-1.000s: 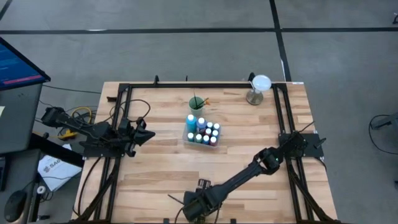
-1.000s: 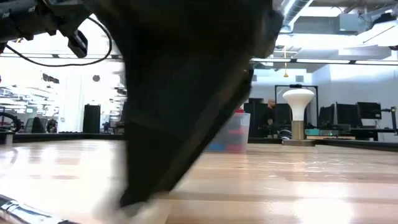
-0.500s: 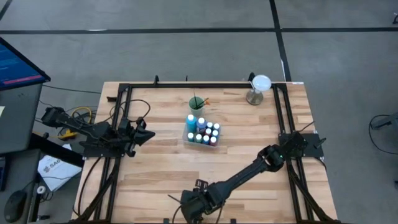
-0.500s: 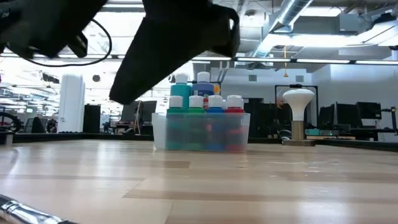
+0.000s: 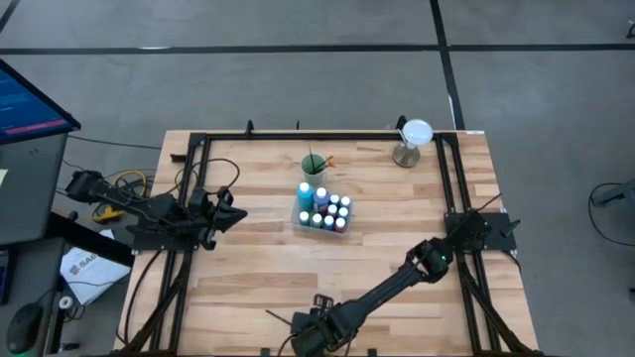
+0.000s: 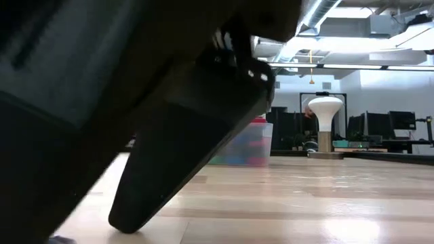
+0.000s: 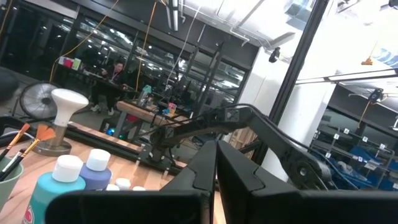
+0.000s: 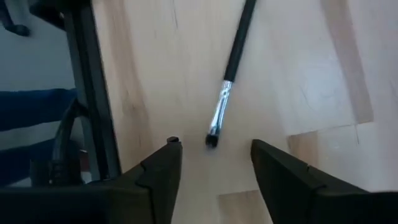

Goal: Pick & Place Paint Supplies
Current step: Put the black brush into the green cup

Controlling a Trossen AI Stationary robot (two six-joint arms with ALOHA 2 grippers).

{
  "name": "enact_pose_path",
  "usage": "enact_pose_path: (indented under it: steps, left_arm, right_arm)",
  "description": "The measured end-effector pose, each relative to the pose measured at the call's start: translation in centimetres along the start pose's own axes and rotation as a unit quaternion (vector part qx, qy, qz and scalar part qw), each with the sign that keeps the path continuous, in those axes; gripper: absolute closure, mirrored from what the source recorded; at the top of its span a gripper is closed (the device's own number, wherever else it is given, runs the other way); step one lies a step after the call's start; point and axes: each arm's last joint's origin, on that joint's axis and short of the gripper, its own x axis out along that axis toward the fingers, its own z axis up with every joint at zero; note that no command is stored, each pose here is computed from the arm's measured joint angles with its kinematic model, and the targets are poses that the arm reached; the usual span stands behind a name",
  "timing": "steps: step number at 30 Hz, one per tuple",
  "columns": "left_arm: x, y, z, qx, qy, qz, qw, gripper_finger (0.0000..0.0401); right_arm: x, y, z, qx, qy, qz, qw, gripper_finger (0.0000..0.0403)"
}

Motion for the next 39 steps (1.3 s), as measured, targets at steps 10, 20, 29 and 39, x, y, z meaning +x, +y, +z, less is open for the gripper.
enact_pose_path:
  steps: [10,20,29,39]
  left_arm:
    - [0.0,0.0,0.0,0.000,-0.001,0.000,1.000,0.0393]
    - [0.0,0.0,0.0,-0.001,-0.002,0.000,1.000,0.0393]
    - [0.0,0.0,0.1,-0.001,-0.004,0.000,1.000,0.0393]
    - [0.0,0.0,0.1,-0.002,-0.005,0.000,1.000,0.0393]
  right_arm:
    - [0.7,-0.5,-0.6,0.014,0.022,-0.030,0.999,0.0276]
    - [0.9,-1.4,-0.2,-0.005,0.034,-0.042,0.999,0.0399]
    - [-0.7,-2.8,0.9,-0.043,0.063,-0.055,0.996,0.0402]
    - [-3.8,-5.6,2.8,-0.063,0.084,-0.103,0.989,0.0403]
